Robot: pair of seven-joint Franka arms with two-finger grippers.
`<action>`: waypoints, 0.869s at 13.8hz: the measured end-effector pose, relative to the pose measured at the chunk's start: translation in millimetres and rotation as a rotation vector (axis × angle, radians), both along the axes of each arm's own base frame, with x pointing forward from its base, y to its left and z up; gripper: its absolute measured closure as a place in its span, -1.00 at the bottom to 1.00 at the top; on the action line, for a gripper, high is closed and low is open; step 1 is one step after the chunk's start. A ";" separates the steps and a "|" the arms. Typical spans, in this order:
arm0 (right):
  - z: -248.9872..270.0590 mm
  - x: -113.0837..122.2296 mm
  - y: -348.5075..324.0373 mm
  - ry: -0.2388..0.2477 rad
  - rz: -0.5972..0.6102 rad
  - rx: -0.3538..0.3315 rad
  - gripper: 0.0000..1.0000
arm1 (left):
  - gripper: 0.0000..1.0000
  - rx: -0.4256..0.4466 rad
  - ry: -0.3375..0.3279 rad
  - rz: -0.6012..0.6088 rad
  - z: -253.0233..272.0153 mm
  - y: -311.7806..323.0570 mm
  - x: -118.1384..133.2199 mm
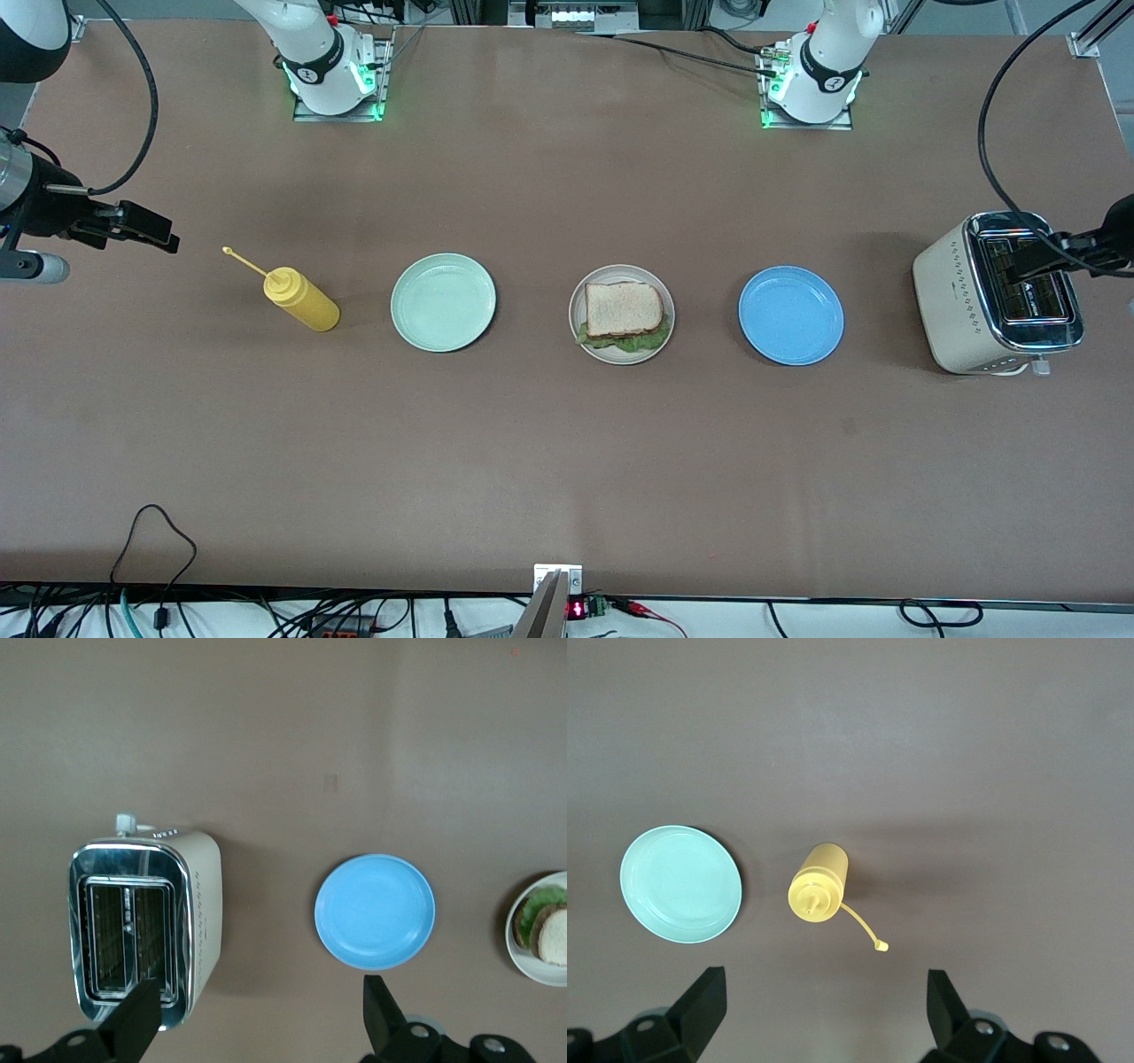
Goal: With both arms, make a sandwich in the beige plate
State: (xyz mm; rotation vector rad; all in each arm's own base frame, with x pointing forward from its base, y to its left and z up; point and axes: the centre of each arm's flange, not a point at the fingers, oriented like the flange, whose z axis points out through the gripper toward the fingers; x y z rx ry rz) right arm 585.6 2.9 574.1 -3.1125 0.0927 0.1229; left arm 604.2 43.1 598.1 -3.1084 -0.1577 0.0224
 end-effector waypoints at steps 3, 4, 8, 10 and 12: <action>0.0 0.0 0.0 0.000 0.000 0.000 -1.00 | -1.00 0.004 -0.007 -0.008 -10.7 -5.9 -24.4; 0.0 0.0 0.0 0.000 0.000 0.000 -1.00 | -1.00 0.004 -0.001 -0.010 -12.7 -7.1 -28.0; 0.1 0.0 0.0 0.000 0.000 0.000 -1.00 | -1.00 0.001 0.018 -0.008 -23.5 -5.9 -24.3; 0.0 0.0 0.0 0.000 0.000 0.000 -1.00 | -1.00 0.000 0.024 -0.007 -26.5 -5.3 -23.2; 0.1 0.0 -0.1 0.000 0.000 0.000 -1.00 | -1.00 -0.001 0.028 -0.009 -28.9 -6.2 -22.1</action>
